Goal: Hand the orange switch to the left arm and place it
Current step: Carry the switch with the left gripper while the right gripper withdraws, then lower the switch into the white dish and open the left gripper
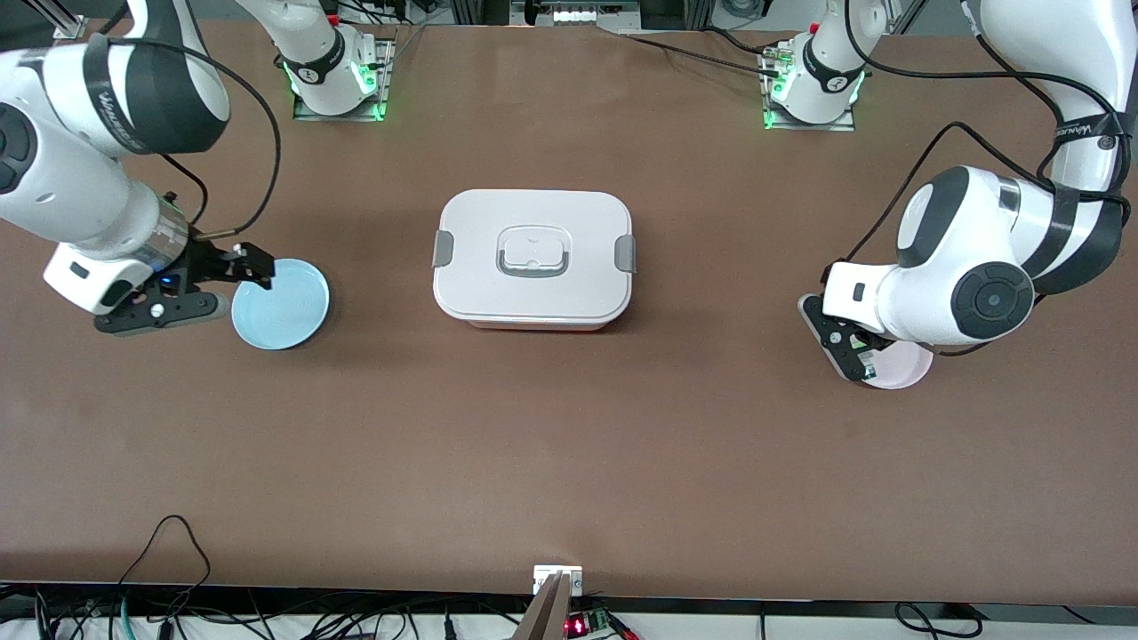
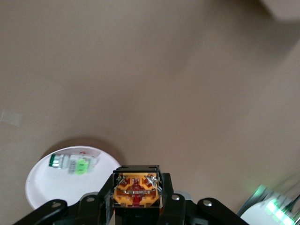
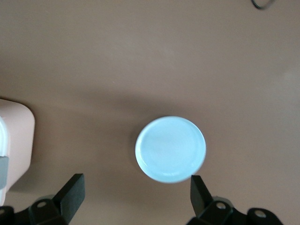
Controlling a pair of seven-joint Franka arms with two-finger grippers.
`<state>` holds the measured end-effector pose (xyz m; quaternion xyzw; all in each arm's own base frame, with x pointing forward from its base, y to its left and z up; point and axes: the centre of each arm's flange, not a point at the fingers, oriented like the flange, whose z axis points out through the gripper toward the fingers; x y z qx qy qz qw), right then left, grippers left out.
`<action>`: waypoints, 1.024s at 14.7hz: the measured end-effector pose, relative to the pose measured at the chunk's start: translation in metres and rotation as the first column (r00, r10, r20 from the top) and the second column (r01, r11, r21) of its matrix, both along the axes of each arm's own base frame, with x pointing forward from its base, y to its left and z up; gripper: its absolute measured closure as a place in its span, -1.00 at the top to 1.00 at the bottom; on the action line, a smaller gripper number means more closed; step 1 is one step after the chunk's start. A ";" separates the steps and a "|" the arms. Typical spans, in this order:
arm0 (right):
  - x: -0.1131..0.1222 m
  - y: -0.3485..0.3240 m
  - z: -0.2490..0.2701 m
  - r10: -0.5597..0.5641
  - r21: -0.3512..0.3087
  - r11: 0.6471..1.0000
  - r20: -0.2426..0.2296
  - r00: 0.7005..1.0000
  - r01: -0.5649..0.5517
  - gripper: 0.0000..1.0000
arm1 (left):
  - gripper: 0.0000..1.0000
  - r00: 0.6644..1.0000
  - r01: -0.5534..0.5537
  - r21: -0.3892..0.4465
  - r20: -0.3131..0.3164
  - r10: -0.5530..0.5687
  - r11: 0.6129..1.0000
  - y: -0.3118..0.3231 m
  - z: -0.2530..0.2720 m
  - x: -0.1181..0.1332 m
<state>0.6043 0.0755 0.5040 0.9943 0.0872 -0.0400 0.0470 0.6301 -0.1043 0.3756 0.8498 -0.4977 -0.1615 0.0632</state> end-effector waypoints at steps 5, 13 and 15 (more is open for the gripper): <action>0.002 -0.101 0.040 -0.181 -0.036 0.983 0.023 0.983 0.182 1.00 | -0.18 0.987 0.153 -0.025 -0.044 -0.154 0.988 0.103 -0.052 0.004; -0.005 -0.153 0.030 -0.273 -0.058 0.961 -0.006 0.962 0.272 1.00 | -0.18 0.916 0.399 -0.142 0.114 -0.385 0.906 0.192 -0.138 -0.022; -0.011 -0.146 0.028 -0.261 -0.055 0.964 -0.011 0.965 0.261 1.00 | -0.18 0.910 0.408 -0.142 0.146 -0.389 0.902 0.195 -0.153 -0.031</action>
